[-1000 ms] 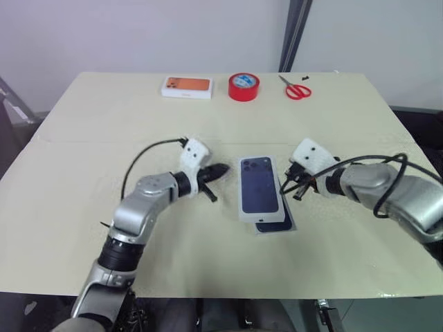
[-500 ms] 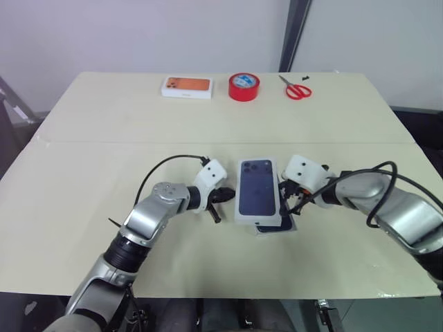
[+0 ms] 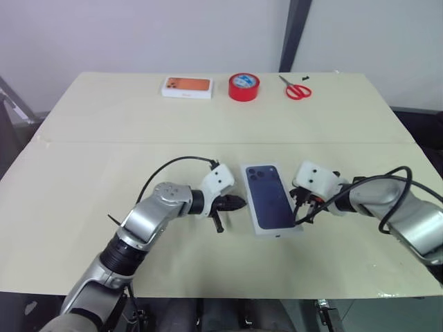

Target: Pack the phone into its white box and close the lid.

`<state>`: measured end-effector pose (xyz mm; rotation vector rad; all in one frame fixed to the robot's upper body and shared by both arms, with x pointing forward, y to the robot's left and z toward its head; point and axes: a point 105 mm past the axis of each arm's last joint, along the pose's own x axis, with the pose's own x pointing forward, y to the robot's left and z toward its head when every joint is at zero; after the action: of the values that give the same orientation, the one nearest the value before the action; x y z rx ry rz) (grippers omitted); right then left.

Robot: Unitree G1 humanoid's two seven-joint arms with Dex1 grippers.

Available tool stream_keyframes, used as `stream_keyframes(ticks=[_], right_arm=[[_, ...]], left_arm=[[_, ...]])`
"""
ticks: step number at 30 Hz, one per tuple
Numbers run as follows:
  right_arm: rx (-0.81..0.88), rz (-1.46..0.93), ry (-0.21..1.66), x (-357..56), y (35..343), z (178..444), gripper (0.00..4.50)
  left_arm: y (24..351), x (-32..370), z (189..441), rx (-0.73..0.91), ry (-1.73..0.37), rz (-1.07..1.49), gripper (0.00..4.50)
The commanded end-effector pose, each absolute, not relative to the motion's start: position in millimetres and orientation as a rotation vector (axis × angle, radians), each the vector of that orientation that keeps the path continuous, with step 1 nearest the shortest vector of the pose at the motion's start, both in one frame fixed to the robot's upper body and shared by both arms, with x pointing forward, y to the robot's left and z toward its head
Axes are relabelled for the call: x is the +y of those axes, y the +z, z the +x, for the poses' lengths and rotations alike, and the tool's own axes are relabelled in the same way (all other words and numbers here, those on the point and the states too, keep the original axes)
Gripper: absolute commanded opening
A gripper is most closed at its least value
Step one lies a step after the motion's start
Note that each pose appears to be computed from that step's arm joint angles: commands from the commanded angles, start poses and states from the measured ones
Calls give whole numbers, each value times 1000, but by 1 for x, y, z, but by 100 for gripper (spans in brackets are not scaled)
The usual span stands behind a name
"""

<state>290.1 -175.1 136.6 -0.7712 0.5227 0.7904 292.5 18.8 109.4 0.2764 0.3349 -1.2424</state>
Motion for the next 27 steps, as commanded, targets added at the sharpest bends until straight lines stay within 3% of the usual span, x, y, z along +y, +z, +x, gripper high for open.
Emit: stream_keyframes(ticks=[1,27], right_arm=[[471,-793,800,-170,145,290,4],[479,-724,718,-175,140,304,4]], left_arm=[[117,11,293,288,-1255,302,19],[122,2,308,271,-1200,193,19]])
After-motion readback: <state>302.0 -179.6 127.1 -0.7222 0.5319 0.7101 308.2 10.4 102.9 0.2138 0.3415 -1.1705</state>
